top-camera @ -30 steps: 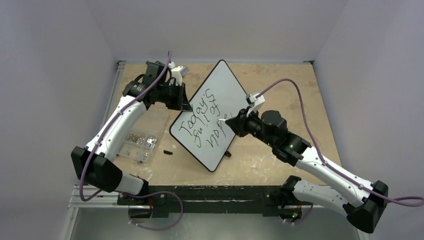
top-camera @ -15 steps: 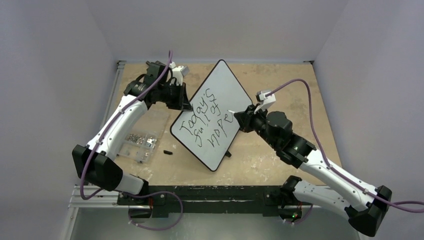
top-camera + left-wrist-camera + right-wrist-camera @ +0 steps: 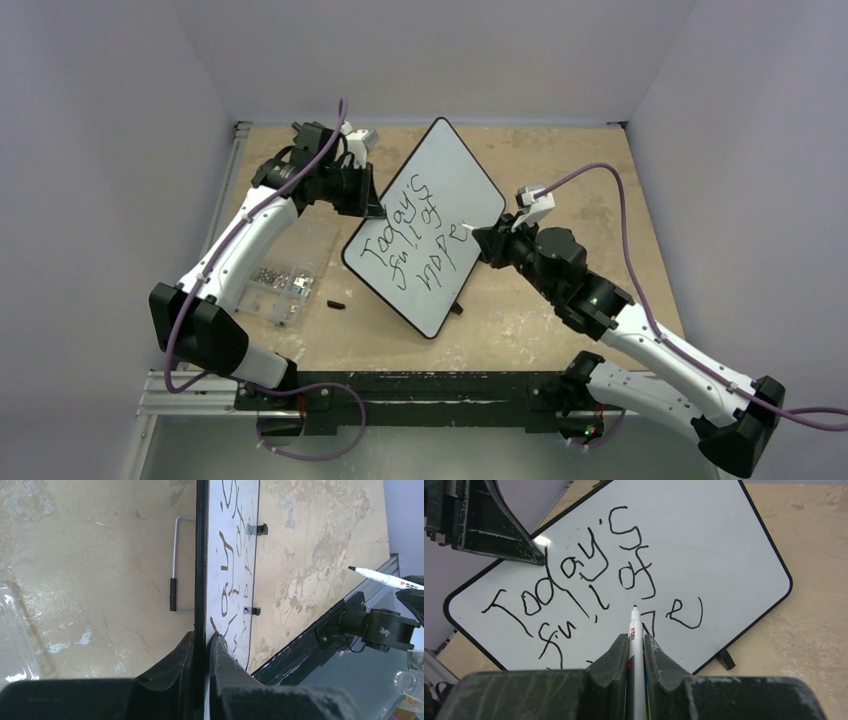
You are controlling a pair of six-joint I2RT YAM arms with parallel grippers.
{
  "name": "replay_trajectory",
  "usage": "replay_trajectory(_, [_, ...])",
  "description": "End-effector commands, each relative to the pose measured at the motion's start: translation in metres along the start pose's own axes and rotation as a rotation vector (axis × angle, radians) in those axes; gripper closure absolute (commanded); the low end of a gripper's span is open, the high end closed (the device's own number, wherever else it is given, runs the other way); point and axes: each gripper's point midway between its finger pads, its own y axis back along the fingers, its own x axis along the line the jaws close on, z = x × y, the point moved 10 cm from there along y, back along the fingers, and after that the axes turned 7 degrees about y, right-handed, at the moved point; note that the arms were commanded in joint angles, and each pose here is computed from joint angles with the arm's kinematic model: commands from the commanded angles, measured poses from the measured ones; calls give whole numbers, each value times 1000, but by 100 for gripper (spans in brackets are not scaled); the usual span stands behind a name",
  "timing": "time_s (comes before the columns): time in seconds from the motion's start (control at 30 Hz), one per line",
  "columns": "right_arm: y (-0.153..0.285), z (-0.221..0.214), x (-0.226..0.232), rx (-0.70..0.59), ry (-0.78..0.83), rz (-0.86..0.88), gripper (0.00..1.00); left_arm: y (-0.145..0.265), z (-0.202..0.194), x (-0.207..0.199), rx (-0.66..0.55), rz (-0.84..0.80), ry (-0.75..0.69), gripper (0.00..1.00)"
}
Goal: Write a sentence on the whiteboard
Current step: Write a sentence on the whiteboard, then put down the whiteboard on the whiteboard stand.
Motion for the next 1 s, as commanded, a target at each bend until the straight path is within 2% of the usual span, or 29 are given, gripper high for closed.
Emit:
replay_trajectory(0.0, [0, 0, 0, -19, -2, 14, 100, -6, -6, 23, 31, 221, -41, 91])
replay_trajectory(0.17, [-2, -1, 1, -12, -3, 19, 100, -4, -7, 24, 33, 250, -43, 86])
replay_trajectory(0.37, [-3, -3, 1, -6, 2, 18, 100, -1, -11, 19, 40, 269, -57, 86])
replay_trajectory(0.6, [-3, -7, 0, -2, -5, 20, 100, 3, -19, 14, 56, 289, -73, 94])
replay_trajectory(0.97, [-2, -13, -2, 8, 0, 14, 100, 11, -46, 14, 73, 234, -127, 95])
